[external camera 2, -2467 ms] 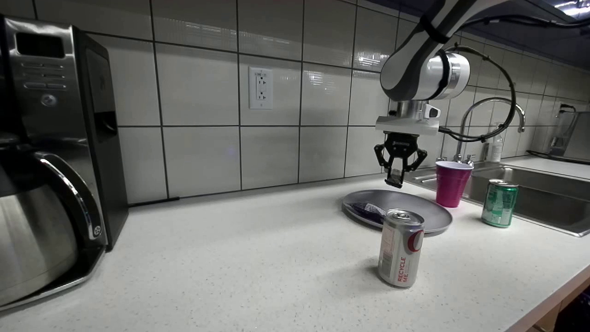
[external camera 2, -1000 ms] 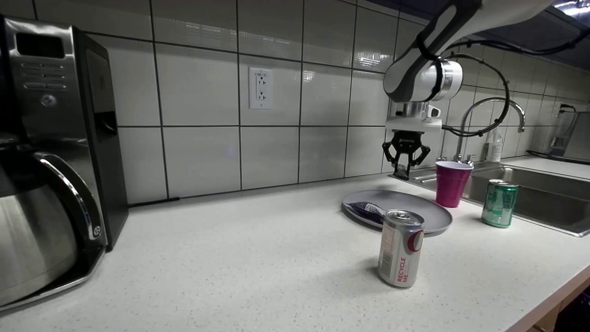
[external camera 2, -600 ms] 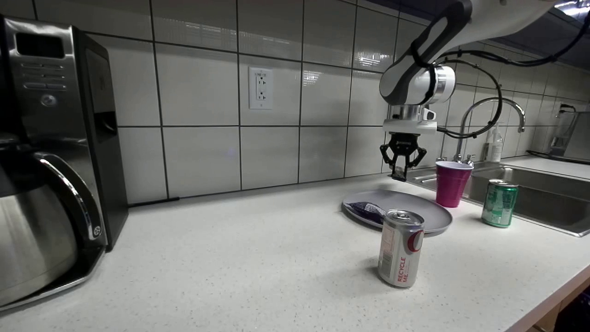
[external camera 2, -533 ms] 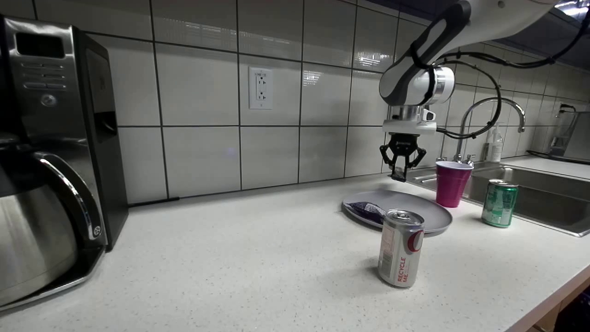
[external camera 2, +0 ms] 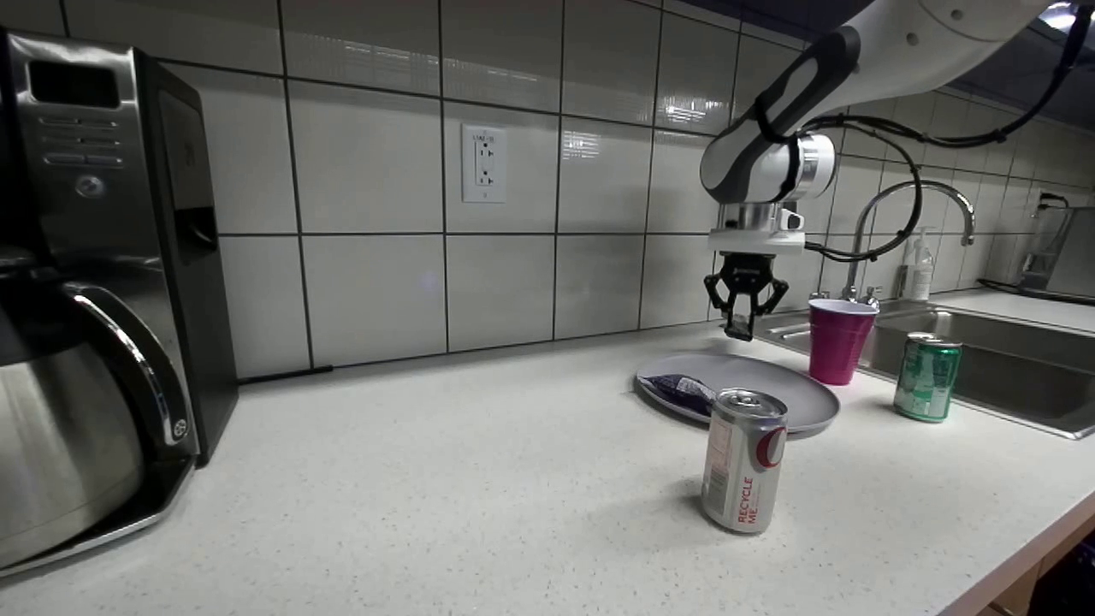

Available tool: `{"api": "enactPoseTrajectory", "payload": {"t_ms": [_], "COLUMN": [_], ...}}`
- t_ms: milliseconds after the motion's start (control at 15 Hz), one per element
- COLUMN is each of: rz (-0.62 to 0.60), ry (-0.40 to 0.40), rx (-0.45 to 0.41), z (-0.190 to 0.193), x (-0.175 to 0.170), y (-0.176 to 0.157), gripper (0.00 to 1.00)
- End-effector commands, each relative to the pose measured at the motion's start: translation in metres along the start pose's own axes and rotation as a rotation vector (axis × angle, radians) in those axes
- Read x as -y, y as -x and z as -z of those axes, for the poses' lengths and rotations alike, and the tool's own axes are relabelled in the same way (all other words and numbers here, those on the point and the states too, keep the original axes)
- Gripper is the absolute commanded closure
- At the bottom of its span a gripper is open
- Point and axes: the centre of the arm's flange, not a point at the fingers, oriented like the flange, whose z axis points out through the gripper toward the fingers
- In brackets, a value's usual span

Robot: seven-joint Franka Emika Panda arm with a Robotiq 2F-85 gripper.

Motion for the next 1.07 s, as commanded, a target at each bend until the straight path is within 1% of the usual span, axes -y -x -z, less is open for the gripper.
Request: {"api": "enactPoseTrajectory", "payload": {"t_ms": [0,133,200,267,400,600,667,1000], "rz": [0.015,0.016,0.015,0.018,0.018,0.023,0.03,0.1], "ry": [-0.016,-0.013,-0.011,-0.009,-0.005,-0.005,-0.004,-0.012], "rx": [0.029,0.031,0.03,0.031,0.031,0.028,0.028,0.021], "z": [0.002,0.0,0.0,0.0,-0.001,0.001,0.002,0.01], "x": [0.007,0.007,0.008,0.008,0.008,0.008,0.008,0.013], "y": [-0.019,-0.02,-0.02,-0.02,-0.02,-0.017,-0.015,0.0], "gripper": [0.92,0.92,0.42,0.42,0.28,0.05,0.0,0.0]}}
